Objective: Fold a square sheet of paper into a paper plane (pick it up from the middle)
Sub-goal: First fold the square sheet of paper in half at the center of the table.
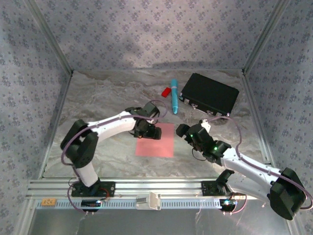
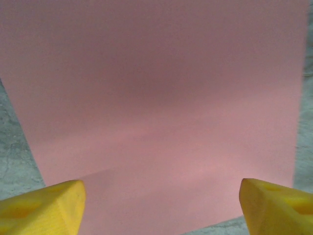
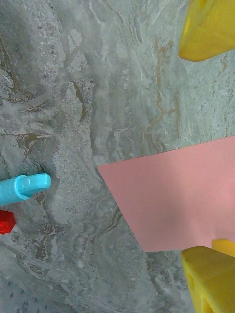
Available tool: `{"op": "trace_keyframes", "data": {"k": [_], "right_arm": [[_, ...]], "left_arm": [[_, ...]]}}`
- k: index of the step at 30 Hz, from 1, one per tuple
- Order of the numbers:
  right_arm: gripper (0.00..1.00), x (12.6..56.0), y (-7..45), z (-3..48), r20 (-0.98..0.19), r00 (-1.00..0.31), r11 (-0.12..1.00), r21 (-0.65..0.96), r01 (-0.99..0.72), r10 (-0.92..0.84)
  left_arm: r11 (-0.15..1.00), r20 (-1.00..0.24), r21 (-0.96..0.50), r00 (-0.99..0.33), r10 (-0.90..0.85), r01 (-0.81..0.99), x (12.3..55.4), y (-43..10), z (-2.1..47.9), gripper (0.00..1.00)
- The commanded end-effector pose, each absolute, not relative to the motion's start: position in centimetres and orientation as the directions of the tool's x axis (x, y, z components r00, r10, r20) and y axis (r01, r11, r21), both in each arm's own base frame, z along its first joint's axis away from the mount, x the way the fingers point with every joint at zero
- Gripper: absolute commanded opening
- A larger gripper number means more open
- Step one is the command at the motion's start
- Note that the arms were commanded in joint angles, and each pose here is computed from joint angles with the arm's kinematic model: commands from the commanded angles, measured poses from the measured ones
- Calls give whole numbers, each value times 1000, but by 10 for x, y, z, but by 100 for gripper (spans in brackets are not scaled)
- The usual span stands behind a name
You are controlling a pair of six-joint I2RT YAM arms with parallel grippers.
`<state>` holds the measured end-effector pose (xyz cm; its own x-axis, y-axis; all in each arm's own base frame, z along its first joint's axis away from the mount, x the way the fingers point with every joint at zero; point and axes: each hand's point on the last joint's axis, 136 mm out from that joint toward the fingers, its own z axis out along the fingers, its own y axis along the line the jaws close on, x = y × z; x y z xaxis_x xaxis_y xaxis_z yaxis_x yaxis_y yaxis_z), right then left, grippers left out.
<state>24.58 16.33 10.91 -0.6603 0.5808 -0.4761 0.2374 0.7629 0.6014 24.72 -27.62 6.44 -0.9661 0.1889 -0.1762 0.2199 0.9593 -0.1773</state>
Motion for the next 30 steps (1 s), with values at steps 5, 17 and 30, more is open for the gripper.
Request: {"op": "trace_keyframes", "data": {"k": [5, 17, 30], "right_arm": [[99, 240, 156, 104, -502, -672, 794, 567, 220, 545], [99, 234, 153, 96, -458, -705, 767, 613, 192, 542], [99, 231, 157, 90, -422, -741, 755, 633, 171, 522]], "left_arm": [[985, -117, -57, -981, 155, 163, 242, -277, 58, 91], [994, -91, -48, -991, 96, 100, 252, -292, 42, 94], [995, -66, -10, -993, 100, 101, 253, -292, 29, 96]]}}
